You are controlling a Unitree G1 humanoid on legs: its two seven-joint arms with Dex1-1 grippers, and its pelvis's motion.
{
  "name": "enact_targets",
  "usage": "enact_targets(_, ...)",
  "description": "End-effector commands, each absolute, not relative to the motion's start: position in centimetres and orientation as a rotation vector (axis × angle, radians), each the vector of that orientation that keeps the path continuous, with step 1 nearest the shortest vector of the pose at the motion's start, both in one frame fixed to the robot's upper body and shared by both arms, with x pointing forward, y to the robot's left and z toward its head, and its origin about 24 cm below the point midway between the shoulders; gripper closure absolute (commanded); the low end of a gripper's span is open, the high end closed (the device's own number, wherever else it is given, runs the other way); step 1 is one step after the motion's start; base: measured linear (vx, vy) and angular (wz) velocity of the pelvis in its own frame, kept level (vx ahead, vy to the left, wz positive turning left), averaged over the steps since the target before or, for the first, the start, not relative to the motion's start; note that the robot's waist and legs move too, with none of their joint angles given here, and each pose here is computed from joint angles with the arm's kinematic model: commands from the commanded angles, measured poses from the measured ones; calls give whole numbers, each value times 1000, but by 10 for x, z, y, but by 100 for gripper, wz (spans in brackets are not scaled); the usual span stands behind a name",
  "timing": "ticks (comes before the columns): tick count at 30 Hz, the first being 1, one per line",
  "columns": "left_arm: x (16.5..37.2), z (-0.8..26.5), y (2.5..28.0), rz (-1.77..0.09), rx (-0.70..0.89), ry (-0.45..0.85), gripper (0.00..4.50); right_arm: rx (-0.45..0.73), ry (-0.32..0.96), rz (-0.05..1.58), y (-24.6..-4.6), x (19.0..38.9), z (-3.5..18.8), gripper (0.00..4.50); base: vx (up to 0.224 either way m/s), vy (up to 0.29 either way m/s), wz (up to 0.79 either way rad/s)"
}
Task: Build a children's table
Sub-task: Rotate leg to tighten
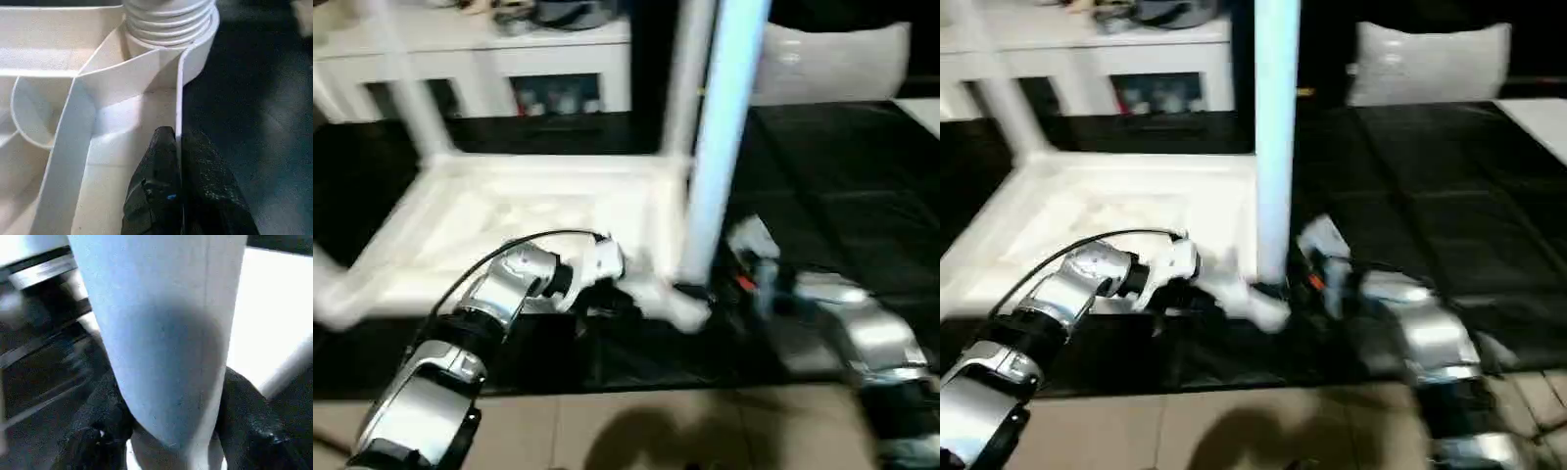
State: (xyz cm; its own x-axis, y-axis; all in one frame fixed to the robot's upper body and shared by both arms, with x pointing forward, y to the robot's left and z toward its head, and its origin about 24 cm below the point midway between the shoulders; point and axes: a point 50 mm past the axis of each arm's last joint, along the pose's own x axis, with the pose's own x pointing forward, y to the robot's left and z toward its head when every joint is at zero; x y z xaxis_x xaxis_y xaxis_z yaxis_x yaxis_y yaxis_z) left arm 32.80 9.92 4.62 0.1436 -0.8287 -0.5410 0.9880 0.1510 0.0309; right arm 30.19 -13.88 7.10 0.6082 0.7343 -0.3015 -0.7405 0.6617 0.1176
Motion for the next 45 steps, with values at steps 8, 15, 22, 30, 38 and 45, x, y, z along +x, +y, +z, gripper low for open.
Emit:
enact_targets(8,334,60,45,-1232,408,353,450,27,299,681,-90,321,62,195,0,0,0)
enact_targets(15,335,55,58,-1221,436,352,450,39,214,723,-116,317,67,139,0,0,0)
enact_targets(22,325,52,67,-1355,452,300,450,-27,174,874,-143,304,72,70,0,0,0)
enact_targets(30,316,49,75,-1536,519,293,450,-136,250,1091,-176,288,78,7,0,0,0)
enact_targets(38,307,47,82,-1708,607,301,450,-145,285,1272,-183,280,83,33,0,0,0)
enact_targets(45,300,47,86,-1833,649,316,450,-130,321,1404,-179,273,80,92,0,0,0)
